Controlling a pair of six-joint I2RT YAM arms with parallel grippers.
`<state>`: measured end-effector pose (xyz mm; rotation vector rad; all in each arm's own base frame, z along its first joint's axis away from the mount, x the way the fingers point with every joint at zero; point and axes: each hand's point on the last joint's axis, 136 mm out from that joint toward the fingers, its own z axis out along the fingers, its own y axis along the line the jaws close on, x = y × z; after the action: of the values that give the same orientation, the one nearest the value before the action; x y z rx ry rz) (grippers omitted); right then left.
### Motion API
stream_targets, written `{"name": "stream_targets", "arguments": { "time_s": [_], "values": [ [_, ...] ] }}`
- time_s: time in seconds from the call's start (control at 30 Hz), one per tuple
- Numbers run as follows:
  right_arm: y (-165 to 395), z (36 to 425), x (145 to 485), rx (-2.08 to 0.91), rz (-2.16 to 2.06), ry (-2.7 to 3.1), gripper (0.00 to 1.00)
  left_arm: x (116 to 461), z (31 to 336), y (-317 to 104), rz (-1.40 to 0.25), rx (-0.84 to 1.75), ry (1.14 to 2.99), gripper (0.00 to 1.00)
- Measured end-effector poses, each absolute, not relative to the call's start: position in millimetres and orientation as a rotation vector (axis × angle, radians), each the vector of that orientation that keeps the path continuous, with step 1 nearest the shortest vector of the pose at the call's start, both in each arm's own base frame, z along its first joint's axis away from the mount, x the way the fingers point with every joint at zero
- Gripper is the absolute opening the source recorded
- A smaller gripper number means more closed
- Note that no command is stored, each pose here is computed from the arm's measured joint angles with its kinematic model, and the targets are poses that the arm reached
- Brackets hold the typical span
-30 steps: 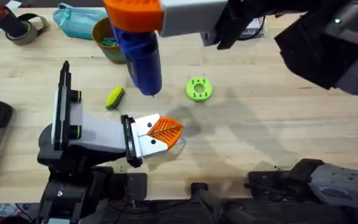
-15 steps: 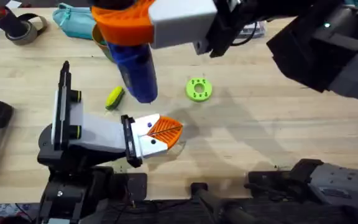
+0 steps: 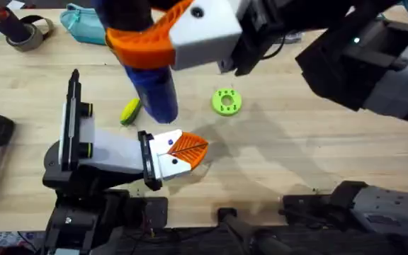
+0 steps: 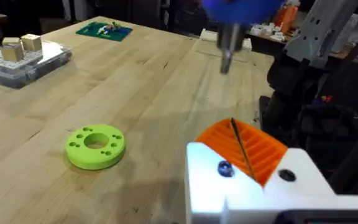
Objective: Pick up the gripper from the table and insert it into the empty holder that is missing its gripper. Then pick up a screw, insert it into the mounting hole, and use the screwdriver to tighten it. Finally, clean up the table by picking up the vegetable and placing it into the bucket.
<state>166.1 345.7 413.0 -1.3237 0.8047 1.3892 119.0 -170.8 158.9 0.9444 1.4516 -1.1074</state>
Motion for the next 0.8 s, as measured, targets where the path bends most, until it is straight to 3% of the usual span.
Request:
{"name": "stream_targets", "arguments": {
  "time_s": [0.8],
  "values": [
    [347,387,156,-1.337,1.448,0.834,0.048,119,159,-171,-1.107,0.944,1.452,0.015]
  ]
}}
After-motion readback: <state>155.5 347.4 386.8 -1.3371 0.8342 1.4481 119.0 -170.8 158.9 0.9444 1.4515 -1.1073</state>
